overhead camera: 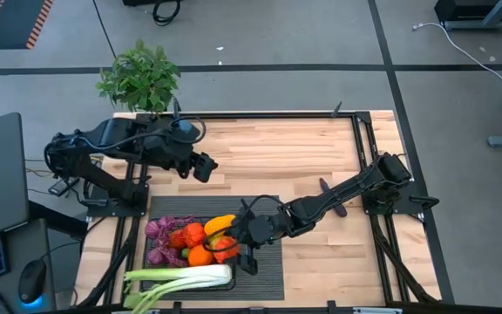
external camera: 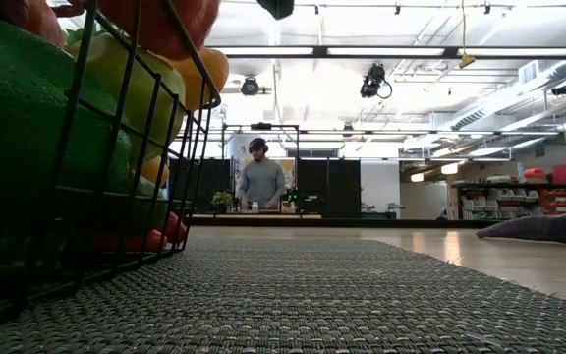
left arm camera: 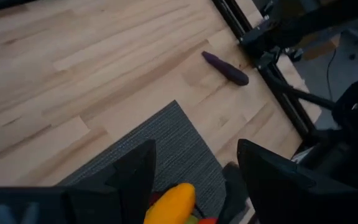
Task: Build produce basket
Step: Put the purple eggplant into the wire basket
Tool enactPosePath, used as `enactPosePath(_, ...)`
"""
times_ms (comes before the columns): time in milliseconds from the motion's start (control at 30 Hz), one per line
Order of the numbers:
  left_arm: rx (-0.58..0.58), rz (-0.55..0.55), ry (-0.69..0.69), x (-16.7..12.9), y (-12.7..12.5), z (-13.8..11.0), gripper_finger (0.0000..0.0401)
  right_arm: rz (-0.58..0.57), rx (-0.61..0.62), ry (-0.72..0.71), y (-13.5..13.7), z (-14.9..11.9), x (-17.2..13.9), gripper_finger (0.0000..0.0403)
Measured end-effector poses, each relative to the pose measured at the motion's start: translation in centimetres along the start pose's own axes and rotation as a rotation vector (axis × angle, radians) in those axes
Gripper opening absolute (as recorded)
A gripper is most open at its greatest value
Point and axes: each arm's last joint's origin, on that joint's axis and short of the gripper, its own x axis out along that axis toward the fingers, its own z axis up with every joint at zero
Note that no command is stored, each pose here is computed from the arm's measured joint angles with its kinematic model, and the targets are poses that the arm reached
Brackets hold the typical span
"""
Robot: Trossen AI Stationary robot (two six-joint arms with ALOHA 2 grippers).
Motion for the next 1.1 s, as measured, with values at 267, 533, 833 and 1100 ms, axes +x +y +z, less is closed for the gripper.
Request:
enactPosePath(267,0.087,0.024,-0.023,0.3,0.6,1.0,0.0231,-0.061,0.056,0.035,-0.5,-0.4,-0.1,0.0398)
enactPosePath(533,0.194,-0.020,-0.007,-0.8,1.1,1.2,0.0231,-0.253,0.159,0.055,-3.2,1.7,-3.5,0.0398)
enactPosePath(833,0.293,-0.048,-0.043,-2.5,1.9,1.5,0.0231,-0.540,0.345,0.164,-6.1,2.3,-8.8,0.0398)
enactPosePath(1100,0.393,-0.056,-0.028,-2.2,1.5,1.1,0.0231,-1.042,0.602,0.521,-8.9,-1.7,-12.2,0.0391)
